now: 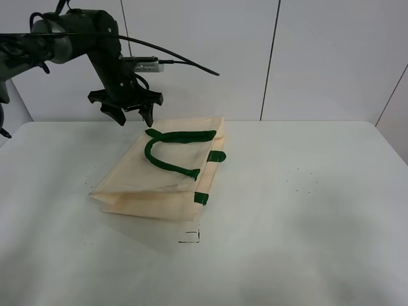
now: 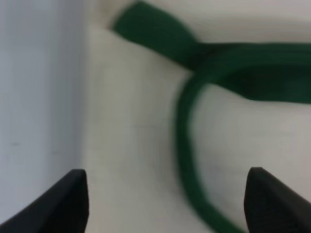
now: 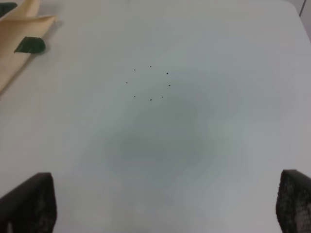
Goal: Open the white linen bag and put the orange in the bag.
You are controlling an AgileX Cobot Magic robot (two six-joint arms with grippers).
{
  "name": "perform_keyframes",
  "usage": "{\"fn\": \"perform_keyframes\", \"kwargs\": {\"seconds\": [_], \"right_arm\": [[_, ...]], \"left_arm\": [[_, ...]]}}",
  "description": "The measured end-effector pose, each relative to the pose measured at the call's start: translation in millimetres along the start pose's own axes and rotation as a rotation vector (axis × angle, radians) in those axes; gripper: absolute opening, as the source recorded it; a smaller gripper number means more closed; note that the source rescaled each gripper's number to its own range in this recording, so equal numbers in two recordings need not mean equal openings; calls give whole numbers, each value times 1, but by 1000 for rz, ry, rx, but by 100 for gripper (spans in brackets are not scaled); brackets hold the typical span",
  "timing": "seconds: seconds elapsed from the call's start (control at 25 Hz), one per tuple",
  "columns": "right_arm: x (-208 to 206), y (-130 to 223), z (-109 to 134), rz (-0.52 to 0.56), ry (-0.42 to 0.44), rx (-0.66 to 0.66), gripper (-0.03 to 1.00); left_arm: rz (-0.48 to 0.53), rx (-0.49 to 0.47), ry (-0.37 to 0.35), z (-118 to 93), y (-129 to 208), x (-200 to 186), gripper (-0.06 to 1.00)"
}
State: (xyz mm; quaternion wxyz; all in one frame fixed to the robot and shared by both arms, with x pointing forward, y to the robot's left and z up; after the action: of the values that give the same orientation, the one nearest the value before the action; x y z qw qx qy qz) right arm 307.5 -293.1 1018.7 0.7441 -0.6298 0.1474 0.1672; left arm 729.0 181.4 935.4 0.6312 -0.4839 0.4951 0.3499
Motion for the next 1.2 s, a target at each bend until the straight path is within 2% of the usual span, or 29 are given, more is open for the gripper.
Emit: {"fn": "perform_keyframes", "kwargs": {"seconds": [0.28, 0.4, 0.6, 0.8, 1.04, 1.2], "right_arm": [[0, 0, 0, 0, 0, 0, 100], [0, 0, 0, 0, 0, 0, 100], [0, 0, 0, 0, 0, 0, 100], [0, 0, 0, 0, 0, 0, 100], [0, 0, 0, 0, 0, 0, 100], [0, 0, 0, 0, 0, 0, 100]], "left_arm": [[59, -172, -48, 89, 22, 0, 91], [72, -213, -52, 108, 29, -1, 91], [71, -210, -35, 109, 30, -1, 91], [114, -209, -27, 104, 46, -1, 91], [185, -209, -12, 89, 90, -26, 91], [235, -209, -4, 76, 137, -51, 91]]}}
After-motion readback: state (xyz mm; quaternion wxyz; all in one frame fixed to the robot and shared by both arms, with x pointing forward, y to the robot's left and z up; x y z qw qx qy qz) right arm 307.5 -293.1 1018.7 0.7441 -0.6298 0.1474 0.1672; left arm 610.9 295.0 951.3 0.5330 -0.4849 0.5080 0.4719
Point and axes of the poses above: a point on each arm's last joint axis where the gripper is mounted, x pointing out along that axis toward the gripper, z along the wrist's bending axis when the last joint is at zero, y = z × x, the point moved 8 cm from there along x, pointing out along that axis toward the gripper, and after that the axes turned 10 degrees about x, right-handed, at the moved point
